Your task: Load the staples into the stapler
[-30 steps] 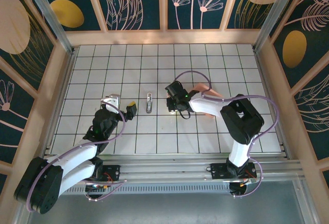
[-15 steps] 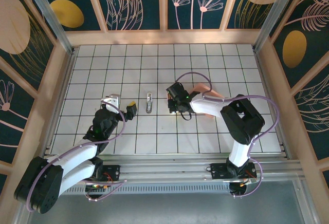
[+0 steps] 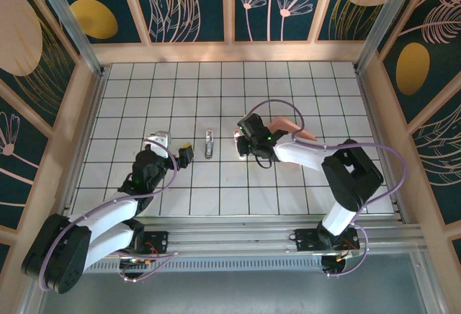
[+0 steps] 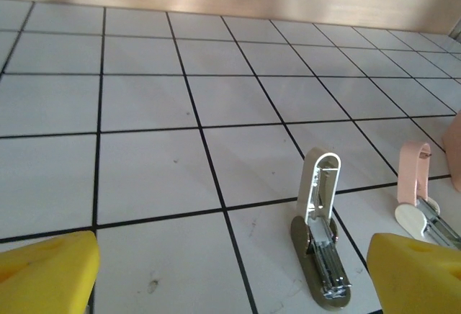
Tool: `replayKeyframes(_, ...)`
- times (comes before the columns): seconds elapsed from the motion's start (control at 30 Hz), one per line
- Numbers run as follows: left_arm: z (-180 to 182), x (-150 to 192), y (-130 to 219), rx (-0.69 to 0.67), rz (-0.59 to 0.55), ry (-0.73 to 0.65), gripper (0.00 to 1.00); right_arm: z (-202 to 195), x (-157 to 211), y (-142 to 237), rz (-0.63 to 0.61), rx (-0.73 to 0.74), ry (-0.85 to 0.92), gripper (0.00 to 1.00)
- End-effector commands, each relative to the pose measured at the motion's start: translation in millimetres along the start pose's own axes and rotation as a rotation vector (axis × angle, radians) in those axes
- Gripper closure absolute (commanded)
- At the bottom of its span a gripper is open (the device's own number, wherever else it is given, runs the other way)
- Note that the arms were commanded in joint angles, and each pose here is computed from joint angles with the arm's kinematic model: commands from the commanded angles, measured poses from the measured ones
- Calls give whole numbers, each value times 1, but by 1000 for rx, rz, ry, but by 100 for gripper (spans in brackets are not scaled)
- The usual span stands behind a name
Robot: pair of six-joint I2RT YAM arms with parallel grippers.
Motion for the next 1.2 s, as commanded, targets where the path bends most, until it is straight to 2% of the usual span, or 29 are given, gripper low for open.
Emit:
replayKeyframes(0.0,-13,-7,-7,53,17,65,6,-5,-12,14,-65,-8,-43,78)
replayKeyframes(0.27,-21,-8,-12,87,50,118,8,-38,-7,34,-6,0,-78,75)
replayKeyframes(0.4,-24,-7,-16,104,62,98,7,-71,1,49,49,69,-68,73)
replayKeyframes(0.53,-27,-11,-20,110,64,87,7,-117,9,61,120,147,-132,71)
replayKeyframes(0.67,-29,-14,-23,117,58,98,7,-142,7,64,139,193,-113,70)
replayKeyframes(0.93,-28,-17,-22,102,54,99,7,-160,-12,40,170,192,-14,66)
replayKeyframes(1.17,-22,-15,-17,71,45,94,7,-157,-19,14,156,137,-18,66)
Point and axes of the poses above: each hand's point on the last joint's axis, 136 mm out from that joint toward the fingers, its own y axis back along the fingers, its own z axis along the line the jaws close on, x = y × z, the point moved 3 cm from there along y, back along the fingers, and after that the axes turned 10 degrees about y, right-handed, at the moved point
